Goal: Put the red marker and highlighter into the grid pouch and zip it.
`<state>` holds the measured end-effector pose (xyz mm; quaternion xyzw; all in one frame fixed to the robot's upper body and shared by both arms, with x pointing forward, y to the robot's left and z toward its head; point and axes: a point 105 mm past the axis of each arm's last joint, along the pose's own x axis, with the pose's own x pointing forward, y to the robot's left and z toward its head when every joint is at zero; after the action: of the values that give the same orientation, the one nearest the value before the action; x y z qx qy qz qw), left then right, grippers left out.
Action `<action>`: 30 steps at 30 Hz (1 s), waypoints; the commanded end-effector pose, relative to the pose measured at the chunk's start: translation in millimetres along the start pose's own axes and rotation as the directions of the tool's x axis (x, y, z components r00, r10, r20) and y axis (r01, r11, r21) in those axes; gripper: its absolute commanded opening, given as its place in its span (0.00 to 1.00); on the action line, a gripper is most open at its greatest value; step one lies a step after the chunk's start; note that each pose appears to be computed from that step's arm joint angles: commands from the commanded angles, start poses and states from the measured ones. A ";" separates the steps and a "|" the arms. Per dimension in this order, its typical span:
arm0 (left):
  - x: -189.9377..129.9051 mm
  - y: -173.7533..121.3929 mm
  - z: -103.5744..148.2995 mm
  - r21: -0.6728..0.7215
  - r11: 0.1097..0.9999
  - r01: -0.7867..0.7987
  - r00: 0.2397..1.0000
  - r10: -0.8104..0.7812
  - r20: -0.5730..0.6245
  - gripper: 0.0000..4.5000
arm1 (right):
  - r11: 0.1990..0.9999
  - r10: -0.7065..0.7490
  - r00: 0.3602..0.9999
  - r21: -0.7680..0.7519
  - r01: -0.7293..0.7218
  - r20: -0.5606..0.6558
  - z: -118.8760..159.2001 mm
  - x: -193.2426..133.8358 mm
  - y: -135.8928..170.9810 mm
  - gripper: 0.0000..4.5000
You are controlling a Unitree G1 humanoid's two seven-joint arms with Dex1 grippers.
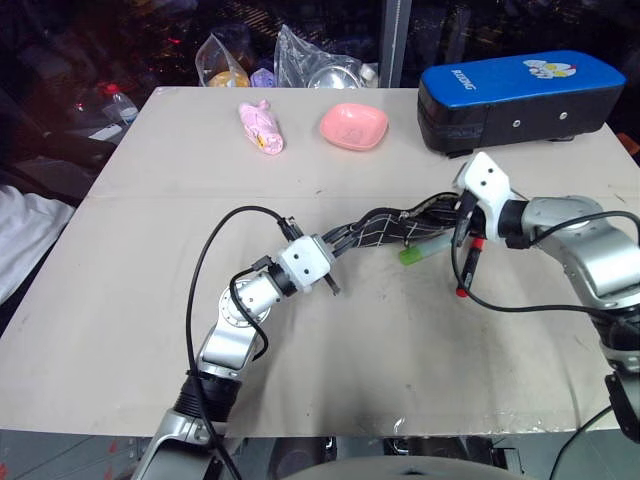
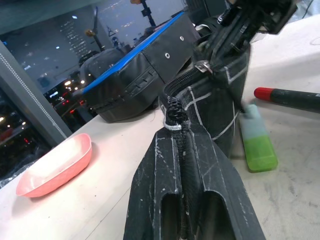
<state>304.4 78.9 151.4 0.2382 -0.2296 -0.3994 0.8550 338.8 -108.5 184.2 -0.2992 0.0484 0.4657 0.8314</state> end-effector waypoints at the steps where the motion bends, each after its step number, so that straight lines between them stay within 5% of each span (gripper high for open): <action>1: 4.7 7.1 14.9 0.050 0.999 -0.015 0.999 0.013 0.050 0.00 | 0.957 0.069 0.996 -0.285 -0.048 0.064 28.9 8.1 7.9 0.01; 5: 8.4 9.3 17.7 0.056 0.998 -0.019 0.998 0.016 0.062 0.00 | 0.876 0.121 0.992 -0.473 -0.095 0.025 31.0 22.7 12.7 0.20; 12: 9.3 9.8 18.2 0.054 0.998 -0.026 0.998 0.022 0.065 0.00 | 0.831 0.125 0.992 -0.546 -0.106 -0.001 24.2 32.0 10.0 0.95; 13: 9.0 9.3 18.2 0.053 0.998 -0.027 0.998 0.023 0.064 0.00 | 0.831 0.124 0.992 -0.546 -0.103 0.002 24.2 32.6 10.3 0.98; 22: 6.3 11.3 15.6 0.056 0.998 -0.039 0.998 0.036 0.054 0.00 | 0.857 0.006 0.998 -0.514 0.027 0.063 28.3 27.4 -4.4 0.98; 25: 2.2 26.6 13.4 0.093 0.991 -0.093 0.995 0.089 0.039 0.00 | 0.938 -0.092 0.980 -0.313 0.146 0.179 43.7 -1.6 -22.9 0.98; 30: -3.1 39.6 13.9 0.117 0.983 -0.143 0.990 0.139 0.036 0.00 | 0.976 -0.218 0.964 0.029 0.216 0.155 22.2 -38.8 -12.3 0.98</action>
<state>319.0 97.0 171.9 0.2639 -0.2540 -0.3420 0.8654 332.6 -120.3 217.9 -0.3044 -0.0573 0.4188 0.8536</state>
